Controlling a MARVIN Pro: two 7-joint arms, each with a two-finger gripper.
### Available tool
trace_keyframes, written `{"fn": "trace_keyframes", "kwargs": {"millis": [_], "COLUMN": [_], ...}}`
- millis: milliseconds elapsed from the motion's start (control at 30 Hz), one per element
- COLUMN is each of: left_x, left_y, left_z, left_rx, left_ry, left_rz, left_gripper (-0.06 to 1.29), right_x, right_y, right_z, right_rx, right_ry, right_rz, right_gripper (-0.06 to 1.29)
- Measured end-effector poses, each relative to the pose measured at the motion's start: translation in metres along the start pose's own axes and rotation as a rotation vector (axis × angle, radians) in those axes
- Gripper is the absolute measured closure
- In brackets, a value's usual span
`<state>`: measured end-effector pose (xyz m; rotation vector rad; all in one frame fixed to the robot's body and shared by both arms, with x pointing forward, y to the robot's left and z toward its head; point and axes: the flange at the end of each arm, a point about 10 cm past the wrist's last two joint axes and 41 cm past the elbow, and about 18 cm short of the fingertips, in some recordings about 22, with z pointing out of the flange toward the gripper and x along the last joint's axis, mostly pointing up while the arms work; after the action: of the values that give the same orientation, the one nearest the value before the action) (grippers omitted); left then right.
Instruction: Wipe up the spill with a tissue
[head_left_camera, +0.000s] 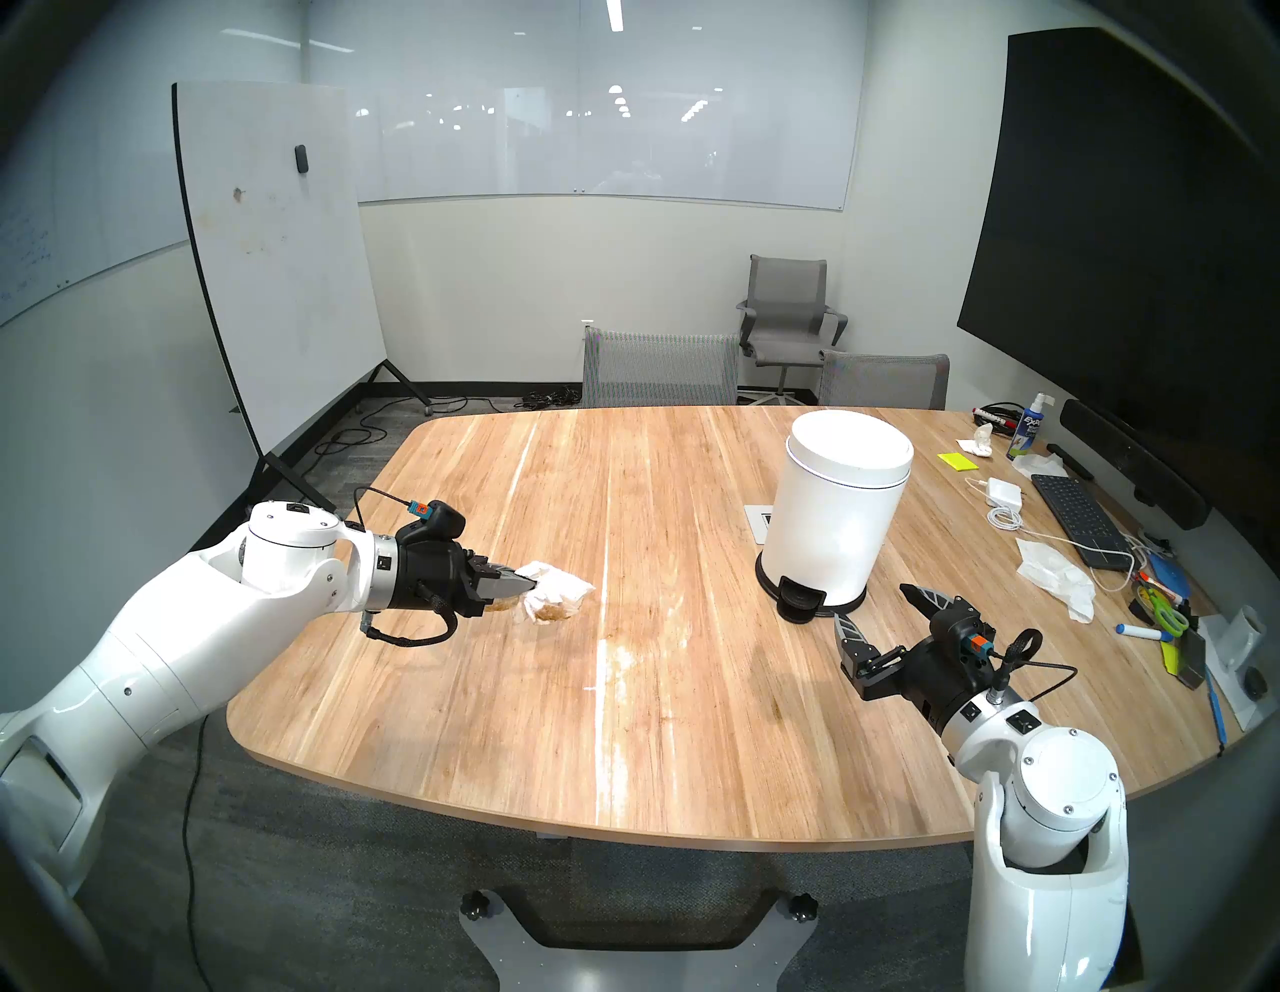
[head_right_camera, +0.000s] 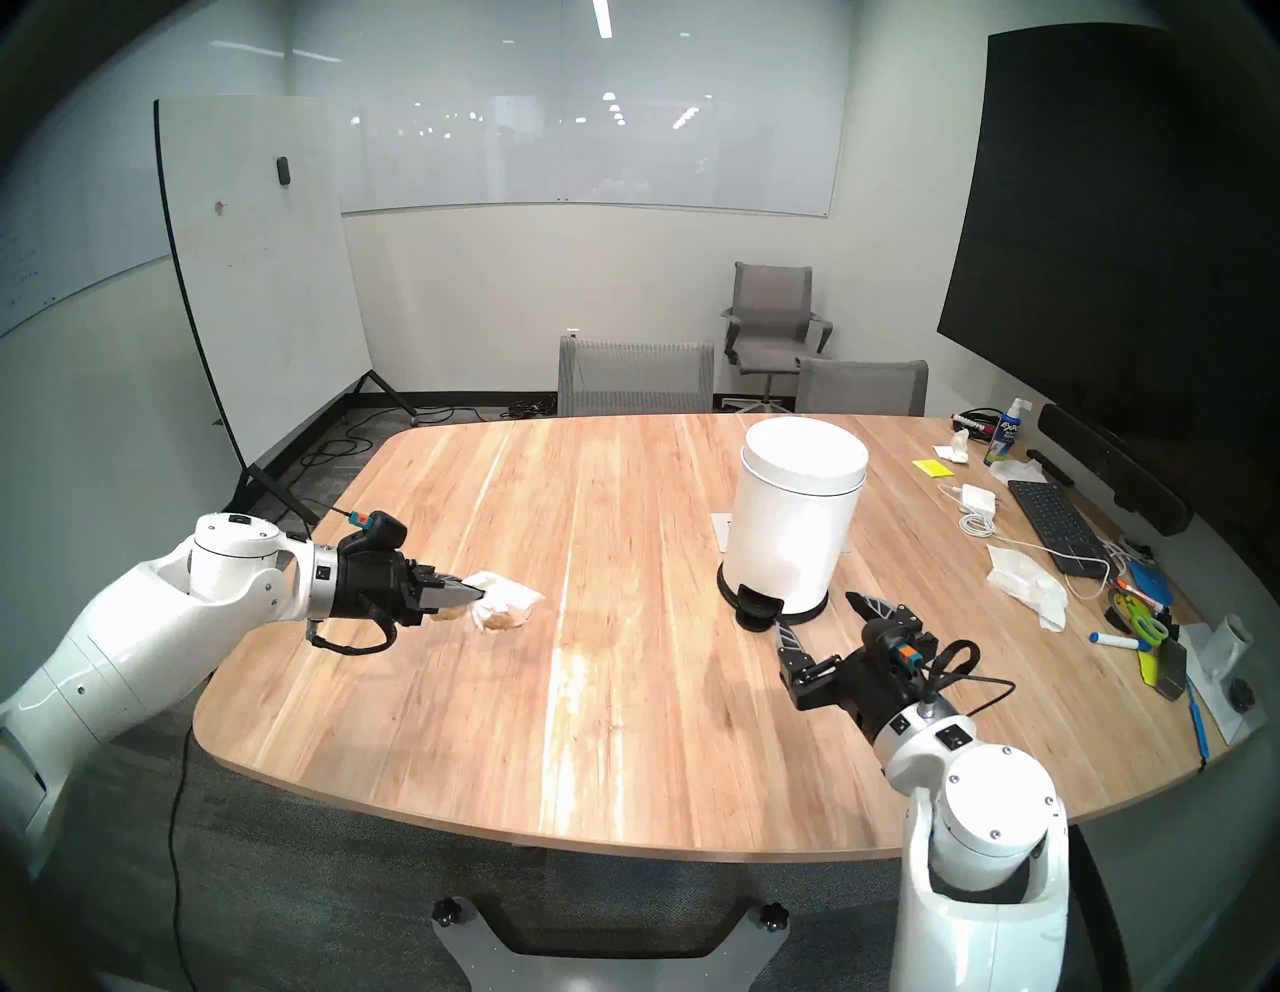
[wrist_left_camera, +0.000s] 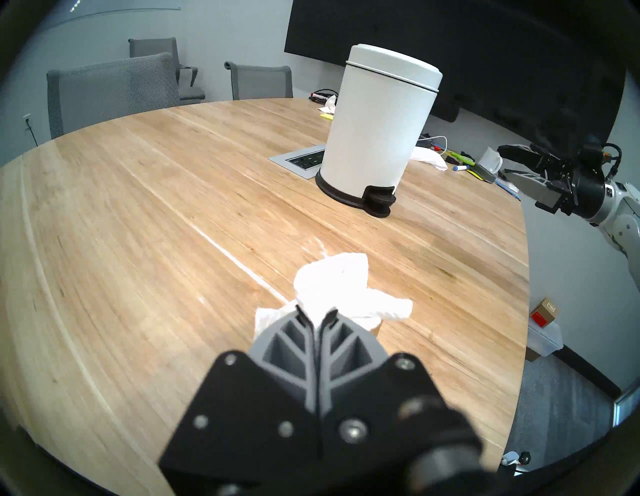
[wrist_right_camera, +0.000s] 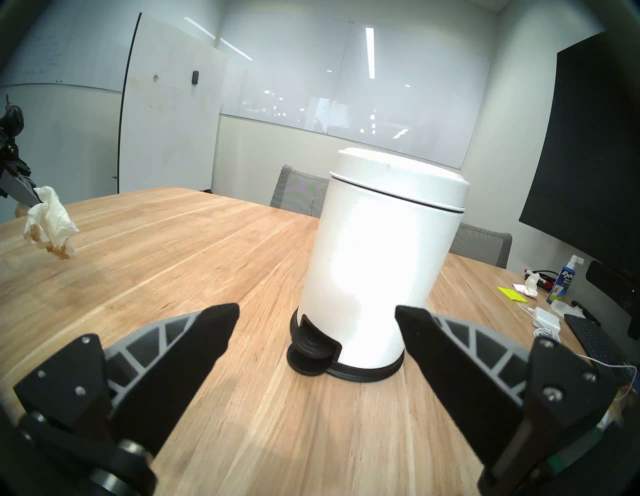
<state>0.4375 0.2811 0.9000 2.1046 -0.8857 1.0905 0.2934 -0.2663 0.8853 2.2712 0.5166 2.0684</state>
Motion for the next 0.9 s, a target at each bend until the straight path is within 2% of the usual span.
{"fn": "trace_keyframes", "kwargs": {"millis": [900], "left_x": [0.0004], "left_y": [-0.0003], "left_z": [-0.0009], "left_rx": [0.000], "left_ry": [0.001], "left_rz": [0.002], "left_gripper": [1.25], "right_x": [0.0000], "right_y": [0.0000], "right_z": [0.0000], "right_rx": [0.000], "right_ry": [0.000], "right_rz": [0.000], "right_gripper": [-0.01]}}
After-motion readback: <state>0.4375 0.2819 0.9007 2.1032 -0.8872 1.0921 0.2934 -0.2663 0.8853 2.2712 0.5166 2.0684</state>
